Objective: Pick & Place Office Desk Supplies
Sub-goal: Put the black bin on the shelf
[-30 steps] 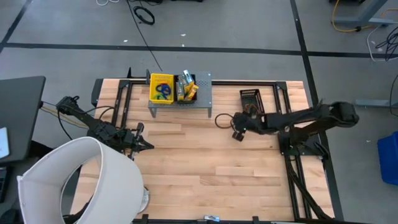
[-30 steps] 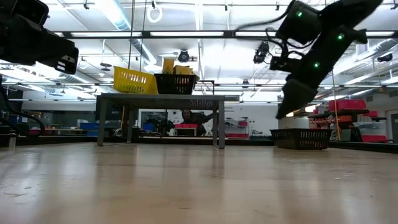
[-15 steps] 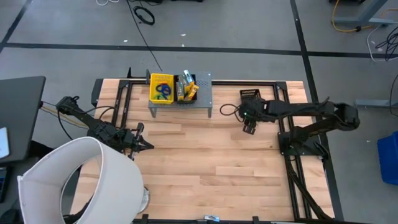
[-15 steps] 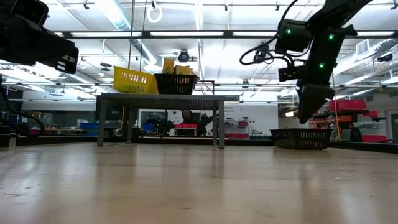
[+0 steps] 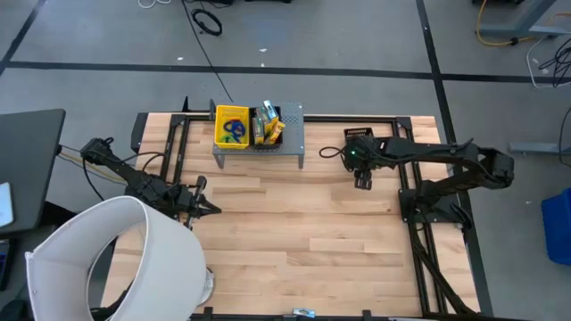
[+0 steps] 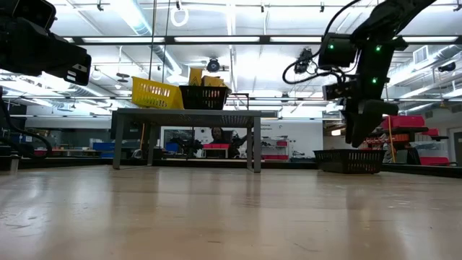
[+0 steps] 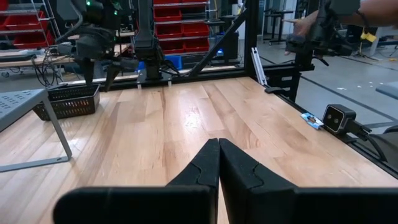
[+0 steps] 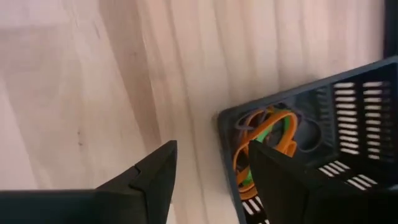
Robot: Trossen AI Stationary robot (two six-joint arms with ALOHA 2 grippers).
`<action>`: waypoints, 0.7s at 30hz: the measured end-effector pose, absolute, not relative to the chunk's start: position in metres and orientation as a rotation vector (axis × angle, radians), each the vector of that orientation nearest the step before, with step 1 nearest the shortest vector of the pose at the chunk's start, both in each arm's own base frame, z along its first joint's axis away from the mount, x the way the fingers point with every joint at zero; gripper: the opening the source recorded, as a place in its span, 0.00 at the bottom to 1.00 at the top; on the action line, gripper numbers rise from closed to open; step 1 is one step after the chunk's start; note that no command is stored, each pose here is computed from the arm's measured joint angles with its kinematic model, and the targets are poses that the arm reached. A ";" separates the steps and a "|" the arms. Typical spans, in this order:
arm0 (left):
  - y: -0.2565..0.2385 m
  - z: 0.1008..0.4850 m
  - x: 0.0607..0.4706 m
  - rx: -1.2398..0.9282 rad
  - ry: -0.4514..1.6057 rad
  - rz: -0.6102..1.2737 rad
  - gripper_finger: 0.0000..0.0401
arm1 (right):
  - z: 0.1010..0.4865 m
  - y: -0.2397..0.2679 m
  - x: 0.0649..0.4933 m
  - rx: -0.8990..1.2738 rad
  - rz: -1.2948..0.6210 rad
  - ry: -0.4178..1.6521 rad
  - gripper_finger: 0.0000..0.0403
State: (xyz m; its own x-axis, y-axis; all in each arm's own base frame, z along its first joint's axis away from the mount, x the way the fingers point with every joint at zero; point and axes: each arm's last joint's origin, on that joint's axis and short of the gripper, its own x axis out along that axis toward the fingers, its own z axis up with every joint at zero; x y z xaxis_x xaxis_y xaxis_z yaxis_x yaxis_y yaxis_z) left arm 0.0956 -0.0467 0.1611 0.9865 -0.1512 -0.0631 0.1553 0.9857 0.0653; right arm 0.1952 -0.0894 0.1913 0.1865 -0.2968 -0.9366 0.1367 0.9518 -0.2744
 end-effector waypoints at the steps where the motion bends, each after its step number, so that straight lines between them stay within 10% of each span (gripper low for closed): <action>1: -0.047 0.161 0.096 0.070 0.058 -0.154 0.02 | 0.190 -0.090 0.196 -0.140 -0.299 1.360 0.51; 13: -0.047 0.161 0.096 0.075 0.058 -0.154 0.02 | 0.144 -0.101 0.209 -0.211 -0.315 1.599 0.48; 21: -0.047 0.161 0.096 0.074 0.058 -0.154 0.02 | 0.141 -0.095 0.214 -0.239 -0.294 1.597 0.11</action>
